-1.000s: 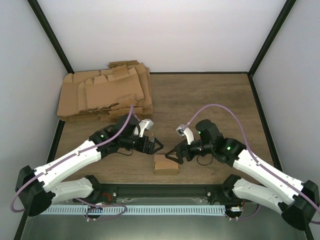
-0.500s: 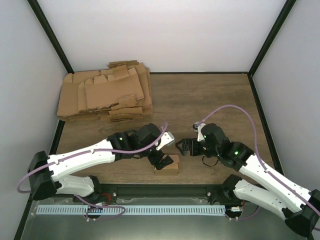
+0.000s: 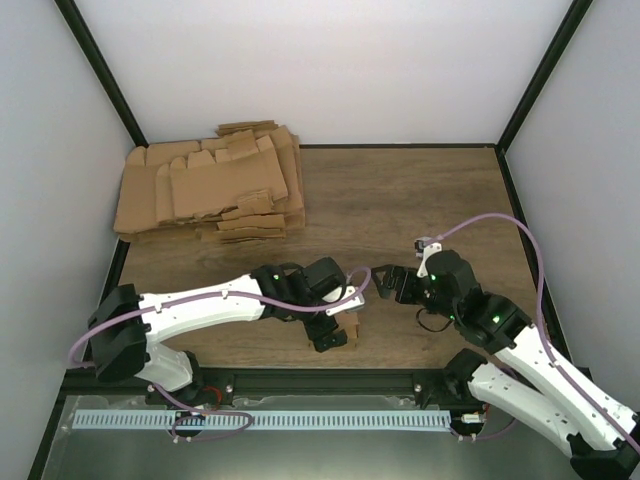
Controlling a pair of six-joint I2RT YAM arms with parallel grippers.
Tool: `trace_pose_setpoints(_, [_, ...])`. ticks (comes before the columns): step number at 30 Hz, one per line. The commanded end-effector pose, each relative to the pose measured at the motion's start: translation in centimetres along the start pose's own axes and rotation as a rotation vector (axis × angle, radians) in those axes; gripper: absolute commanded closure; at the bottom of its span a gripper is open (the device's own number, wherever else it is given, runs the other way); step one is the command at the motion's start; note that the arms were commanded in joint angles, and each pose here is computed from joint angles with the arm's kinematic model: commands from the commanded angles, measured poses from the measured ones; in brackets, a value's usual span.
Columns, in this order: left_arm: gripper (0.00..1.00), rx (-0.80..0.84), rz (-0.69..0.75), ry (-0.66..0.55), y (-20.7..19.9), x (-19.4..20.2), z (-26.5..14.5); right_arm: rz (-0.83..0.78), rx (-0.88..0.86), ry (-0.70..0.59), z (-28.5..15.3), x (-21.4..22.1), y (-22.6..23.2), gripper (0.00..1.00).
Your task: Fold the paper box
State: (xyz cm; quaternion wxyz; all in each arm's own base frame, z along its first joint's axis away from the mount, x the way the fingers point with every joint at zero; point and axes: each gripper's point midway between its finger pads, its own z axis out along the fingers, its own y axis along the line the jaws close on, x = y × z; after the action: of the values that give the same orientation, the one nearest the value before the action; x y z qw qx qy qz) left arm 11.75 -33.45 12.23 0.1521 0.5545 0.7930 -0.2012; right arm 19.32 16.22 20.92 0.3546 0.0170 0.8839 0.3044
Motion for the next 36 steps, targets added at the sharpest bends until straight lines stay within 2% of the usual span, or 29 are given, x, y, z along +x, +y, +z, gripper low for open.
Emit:
trace_pose_setpoints(1, [0.0, -0.048, 0.043, 0.032, 0.9, -0.2, 0.3, 0.016, 0.0, -0.051, -0.7, -1.6, 0.6, 0.02])
trace_pose_setpoints(6, [0.01, -0.081, 0.055, 0.067, 1.6, 0.2, 0.9, 0.018, -0.015, -0.069, -1.0, -1.8, 0.7, 0.02])
trace_pose_setpoints(11, [0.11, -0.074, 0.064, 0.089, 1.4, 0.5, 1.0, 0.012, -0.012, -0.071, -0.9, -1.8, 0.7, 0.03])
trace_pose_setpoints(13, [0.19, -0.101, 0.07, 0.086, 1.9, 0.1, 0.8, 0.012, -0.009, -0.072, -0.9, -1.8, 0.6, 0.03])
trace_pose_setpoints(16, [0.23, -0.176, 0.063, 0.085, 3.1, -0.3, 0.4, 0.011, -0.012, -0.079, -0.9, -1.9, 0.6, 0.03])
trace_pose_setpoints(21, [0.21, -0.38, 0.01, 0.103, 7.1, -0.1, -0.6, 0.002, -0.016, -0.049, -0.1, -1.3, 0.7, 0.04])
trace_pose_setpoints(25, [0.21, -0.478, -0.129, 0.107, 12.3, 0.0, -1.2, -0.011, -0.019, -0.019, 1.0, -0.9, 0.9, 0.04])
trace_pose_setpoints(29, [0.22, -0.538, -0.274, 0.045, 16.7, -0.2, -1.6, -0.005, -0.01, 0.001, 2.2, -0.9, 0.5, 0.05])
trace_pose_setpoints(33, [0.24, -0.579, -0.335, -0.022, 19.1, -1.4, -2.5, 0.021, -0.053, 0.016, 3.3, -1.4, 0.4, 0.05])
trace_pose_setpoints(36, [0.23, -0.575, -0.366, 0.002, 20.1, -1.4, -2.3, 0.032, -0.075, 0.027, 4.1, -1.7, 0.5, 0.05])
